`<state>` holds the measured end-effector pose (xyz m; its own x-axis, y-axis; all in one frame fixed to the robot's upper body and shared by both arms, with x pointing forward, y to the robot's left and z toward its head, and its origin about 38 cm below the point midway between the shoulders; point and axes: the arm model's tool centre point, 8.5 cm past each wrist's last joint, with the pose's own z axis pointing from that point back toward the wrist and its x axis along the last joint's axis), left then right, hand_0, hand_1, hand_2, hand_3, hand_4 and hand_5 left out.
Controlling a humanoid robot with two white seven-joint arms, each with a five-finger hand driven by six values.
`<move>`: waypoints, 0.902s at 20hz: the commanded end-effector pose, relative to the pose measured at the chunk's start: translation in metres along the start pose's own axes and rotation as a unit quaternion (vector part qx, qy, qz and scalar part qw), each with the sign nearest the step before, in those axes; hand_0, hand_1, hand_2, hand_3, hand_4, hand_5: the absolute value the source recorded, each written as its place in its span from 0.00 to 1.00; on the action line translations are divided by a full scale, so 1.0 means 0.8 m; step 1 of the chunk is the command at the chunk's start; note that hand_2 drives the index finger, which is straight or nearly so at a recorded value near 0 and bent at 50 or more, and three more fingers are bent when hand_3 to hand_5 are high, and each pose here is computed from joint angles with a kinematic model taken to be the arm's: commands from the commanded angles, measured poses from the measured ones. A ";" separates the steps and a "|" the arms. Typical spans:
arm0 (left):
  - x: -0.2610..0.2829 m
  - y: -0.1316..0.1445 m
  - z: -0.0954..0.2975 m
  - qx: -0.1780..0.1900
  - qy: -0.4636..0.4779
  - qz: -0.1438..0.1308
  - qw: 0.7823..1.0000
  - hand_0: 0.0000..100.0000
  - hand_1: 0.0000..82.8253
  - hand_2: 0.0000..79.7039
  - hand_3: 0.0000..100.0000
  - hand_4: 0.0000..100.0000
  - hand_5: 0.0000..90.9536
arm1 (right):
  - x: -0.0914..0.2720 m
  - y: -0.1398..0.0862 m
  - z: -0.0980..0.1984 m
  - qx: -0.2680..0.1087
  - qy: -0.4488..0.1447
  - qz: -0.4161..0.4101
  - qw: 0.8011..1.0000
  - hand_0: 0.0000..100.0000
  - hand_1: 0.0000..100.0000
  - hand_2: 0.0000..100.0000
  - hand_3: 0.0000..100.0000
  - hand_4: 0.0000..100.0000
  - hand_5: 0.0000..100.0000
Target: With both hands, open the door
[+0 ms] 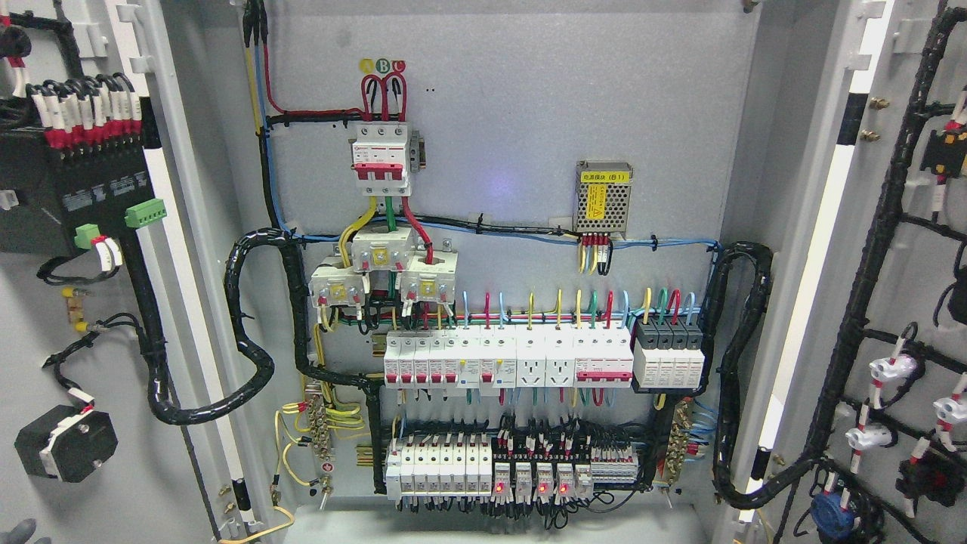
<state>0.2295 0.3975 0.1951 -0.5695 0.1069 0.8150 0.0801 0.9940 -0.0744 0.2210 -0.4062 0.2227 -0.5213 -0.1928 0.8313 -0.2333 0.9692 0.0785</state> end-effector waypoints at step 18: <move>-0.010 0.116 -0.024 0.064 0.036 -0.049 0.996 0.00 0.00 0.00 0.00 0.00 0.00 | 0.013 -0.025 0.038 -0.058 0.010 -0.013 0.998 0.00 0.00 0.00 0.00 0.00 0.00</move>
<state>0.2538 0.4602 0.1944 -0.5395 0.0494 0.8406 -0.0279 0.9967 -0.0764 0.2000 -0.4253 0.2152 -0.5039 -0.2159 0.8364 -0.1719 0.9740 0.1478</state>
